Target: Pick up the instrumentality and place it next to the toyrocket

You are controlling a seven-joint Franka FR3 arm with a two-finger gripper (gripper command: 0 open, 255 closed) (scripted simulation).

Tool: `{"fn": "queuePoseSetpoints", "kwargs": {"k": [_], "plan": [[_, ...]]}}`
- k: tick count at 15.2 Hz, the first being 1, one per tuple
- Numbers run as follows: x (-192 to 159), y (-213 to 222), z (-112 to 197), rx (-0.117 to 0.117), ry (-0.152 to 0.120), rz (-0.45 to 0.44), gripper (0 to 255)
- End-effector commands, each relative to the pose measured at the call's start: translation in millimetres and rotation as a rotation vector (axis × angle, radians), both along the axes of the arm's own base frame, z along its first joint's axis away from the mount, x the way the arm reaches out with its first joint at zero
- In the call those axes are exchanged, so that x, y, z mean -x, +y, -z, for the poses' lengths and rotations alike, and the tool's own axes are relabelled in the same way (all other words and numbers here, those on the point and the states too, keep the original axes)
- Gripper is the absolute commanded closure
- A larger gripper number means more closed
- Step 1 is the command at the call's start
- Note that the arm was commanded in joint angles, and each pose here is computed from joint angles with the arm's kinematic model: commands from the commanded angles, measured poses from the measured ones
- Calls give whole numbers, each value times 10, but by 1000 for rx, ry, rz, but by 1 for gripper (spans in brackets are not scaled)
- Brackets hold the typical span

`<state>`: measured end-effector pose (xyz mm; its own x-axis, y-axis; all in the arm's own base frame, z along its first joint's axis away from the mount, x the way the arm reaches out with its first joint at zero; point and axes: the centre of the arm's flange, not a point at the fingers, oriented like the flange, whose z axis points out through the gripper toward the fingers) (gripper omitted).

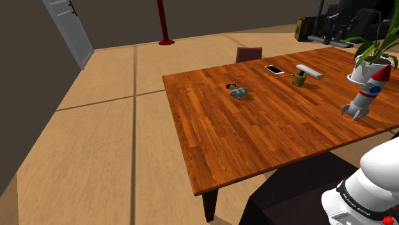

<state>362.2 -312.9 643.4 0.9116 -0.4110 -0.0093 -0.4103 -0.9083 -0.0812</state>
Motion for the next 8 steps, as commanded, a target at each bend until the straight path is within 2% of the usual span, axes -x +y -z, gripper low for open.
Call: {"fn": "queuePoseSetpoints", "kwargs": {"k": [1, 5, 8], "plan": [[175, -197, 1, 0, 0, -2, 255], [531, -587, 1, 0, 0, -2, 255], [576, -636, 107, 0, 0, -2, 255]]}}
